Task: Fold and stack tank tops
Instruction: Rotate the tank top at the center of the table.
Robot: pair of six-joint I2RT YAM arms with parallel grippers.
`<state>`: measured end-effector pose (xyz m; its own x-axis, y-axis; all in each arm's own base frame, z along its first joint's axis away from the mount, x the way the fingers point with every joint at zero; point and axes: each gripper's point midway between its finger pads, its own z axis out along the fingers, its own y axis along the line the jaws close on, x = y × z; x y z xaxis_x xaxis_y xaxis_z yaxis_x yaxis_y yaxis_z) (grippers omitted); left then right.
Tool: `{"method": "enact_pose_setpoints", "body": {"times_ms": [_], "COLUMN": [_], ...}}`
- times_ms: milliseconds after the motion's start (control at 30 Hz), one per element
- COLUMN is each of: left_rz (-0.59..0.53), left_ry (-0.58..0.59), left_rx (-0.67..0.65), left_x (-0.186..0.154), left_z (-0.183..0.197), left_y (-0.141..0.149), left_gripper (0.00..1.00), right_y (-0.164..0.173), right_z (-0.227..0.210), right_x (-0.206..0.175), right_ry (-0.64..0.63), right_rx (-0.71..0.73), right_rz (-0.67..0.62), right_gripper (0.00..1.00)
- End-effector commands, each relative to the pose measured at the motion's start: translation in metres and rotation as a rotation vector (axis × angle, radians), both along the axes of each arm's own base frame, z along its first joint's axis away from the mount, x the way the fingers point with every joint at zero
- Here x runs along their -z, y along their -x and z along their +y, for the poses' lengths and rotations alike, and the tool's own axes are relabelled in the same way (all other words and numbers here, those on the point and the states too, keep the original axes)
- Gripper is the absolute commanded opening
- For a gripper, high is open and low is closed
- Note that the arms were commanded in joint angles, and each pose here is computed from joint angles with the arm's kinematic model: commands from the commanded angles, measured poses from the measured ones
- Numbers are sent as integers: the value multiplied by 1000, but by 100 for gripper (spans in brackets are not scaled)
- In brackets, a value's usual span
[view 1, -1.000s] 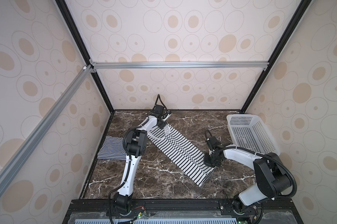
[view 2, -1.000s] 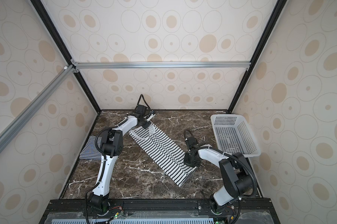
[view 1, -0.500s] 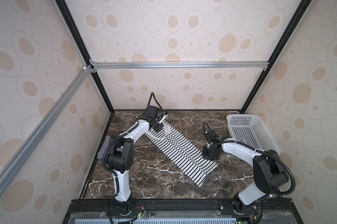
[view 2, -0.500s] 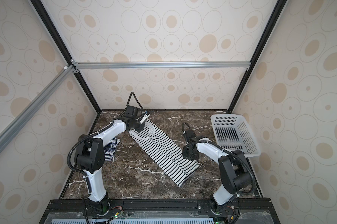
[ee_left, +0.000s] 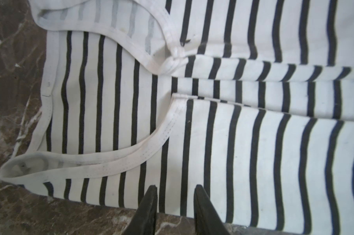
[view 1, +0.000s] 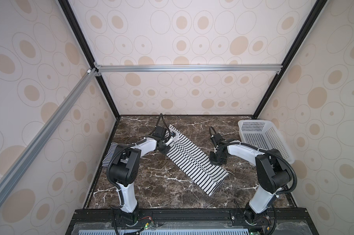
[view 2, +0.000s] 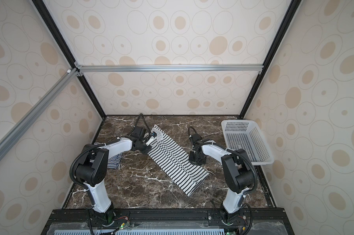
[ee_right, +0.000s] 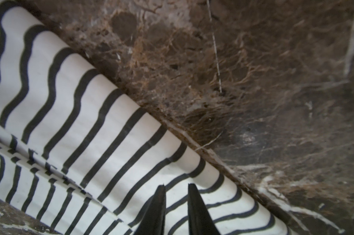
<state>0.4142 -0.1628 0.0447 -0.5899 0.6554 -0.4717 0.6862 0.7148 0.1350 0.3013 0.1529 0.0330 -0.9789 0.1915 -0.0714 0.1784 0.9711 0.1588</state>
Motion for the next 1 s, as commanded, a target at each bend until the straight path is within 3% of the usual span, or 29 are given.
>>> {"method": "enact_pose_setpoints", "body": {"times_ms": [0, 500, 767, 967], "left_rz": [-25, 29, 20, 17], "left_ry": [15, -84, -156, -171], "left_rx": [5, -1, -11, -16], "left_x": [-4, 33, 45, 47], "left_z": [-9, -6, -7, -18], "left_y": [-7, -19, -52, -85], "left_gripper": [31, 31, 31, 31], "right_y": [1, 23, 46, 70], "right_z": [-3, -14, -22, -4], "right_x": [4, 21, 31, 34], "right_ry": [20, 44, 45, 14], "right_rx": [-5, -15, 1, -35], "right_rz": [15, 55, 84, 109], "right_gripper": [23, 23, 22, 22]}}
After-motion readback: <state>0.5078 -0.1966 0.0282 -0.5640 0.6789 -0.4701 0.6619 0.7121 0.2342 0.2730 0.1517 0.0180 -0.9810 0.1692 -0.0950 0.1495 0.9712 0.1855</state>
